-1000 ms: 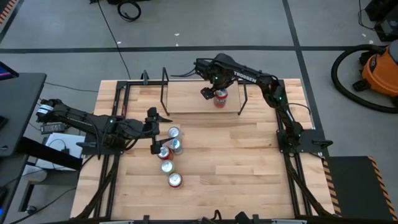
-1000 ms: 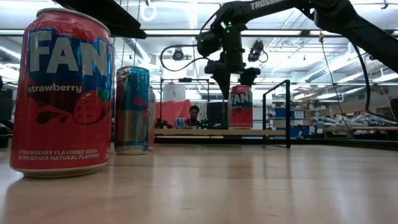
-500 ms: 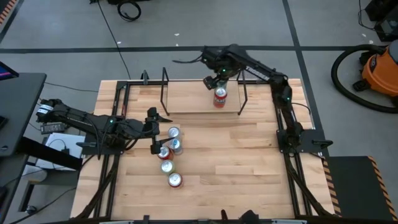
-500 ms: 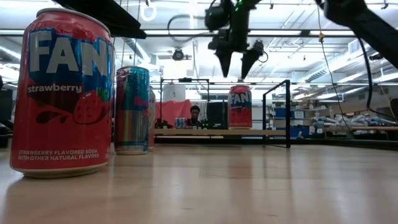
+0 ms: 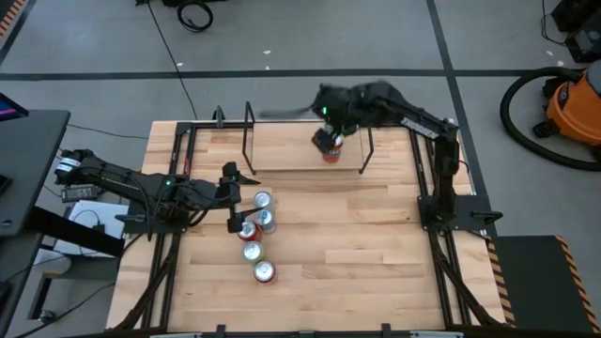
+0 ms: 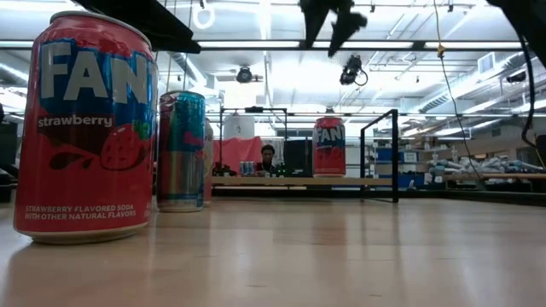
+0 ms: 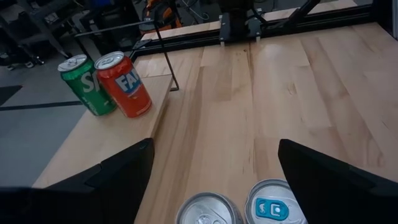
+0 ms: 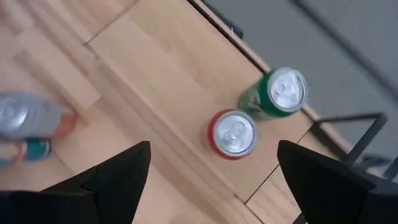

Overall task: Place canned beverage on shelf
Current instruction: Put the blue soda can on the shelf

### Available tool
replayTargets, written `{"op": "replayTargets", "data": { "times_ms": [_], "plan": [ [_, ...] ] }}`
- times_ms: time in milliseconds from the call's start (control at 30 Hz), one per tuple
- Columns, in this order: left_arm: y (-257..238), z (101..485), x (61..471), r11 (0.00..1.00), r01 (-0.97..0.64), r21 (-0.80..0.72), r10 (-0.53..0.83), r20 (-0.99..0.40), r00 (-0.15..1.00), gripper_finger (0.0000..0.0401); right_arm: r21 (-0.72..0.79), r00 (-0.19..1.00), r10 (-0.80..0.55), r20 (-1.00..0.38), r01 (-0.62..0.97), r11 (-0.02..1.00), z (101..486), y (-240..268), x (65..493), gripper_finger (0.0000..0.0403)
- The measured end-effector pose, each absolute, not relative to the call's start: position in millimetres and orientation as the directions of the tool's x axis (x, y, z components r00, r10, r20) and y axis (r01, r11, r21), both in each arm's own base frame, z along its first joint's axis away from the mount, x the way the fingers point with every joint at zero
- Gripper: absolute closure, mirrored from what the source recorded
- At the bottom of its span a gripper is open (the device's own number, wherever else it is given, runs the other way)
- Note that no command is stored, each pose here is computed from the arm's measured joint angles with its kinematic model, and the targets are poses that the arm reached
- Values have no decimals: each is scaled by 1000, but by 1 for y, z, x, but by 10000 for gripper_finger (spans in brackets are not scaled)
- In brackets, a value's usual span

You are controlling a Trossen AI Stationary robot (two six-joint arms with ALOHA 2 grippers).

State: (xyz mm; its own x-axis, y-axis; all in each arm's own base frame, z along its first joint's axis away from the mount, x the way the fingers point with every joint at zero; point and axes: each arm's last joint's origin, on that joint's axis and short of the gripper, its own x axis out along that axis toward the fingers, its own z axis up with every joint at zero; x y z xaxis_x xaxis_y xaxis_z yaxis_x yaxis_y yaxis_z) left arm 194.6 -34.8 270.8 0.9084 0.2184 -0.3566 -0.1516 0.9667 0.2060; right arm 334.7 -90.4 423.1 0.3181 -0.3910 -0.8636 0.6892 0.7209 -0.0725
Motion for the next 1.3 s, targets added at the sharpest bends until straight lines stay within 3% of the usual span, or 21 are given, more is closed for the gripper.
{"op": "replayTargets", "data": {
  "times_ms": [333,500,733,933,1300],
  "plan": [
    [-35,275,197,971,-166,170,213,-316,925,47,-200,294,-357,-887,453,869,380,-8,361,41],
    [-36,276,197,974,-177,140,212,-305,928,47,-278,265,-395,-880,386,880,352,21,366,41],
    [-35,277,198,977,-199,72,212,-291,933,47,-282,325,-386,-863,325,903,318,53,367,41],
    [-34,267,194,972,-235,14,221,-393,893,47,-290,375,-381,-845,278,916,285,69,370,41],
    [-38,264,193,973,-179,-146,96,-450,888,47,-397,424,-490,-762,293,870,251,84,366,41]
  ]
}}
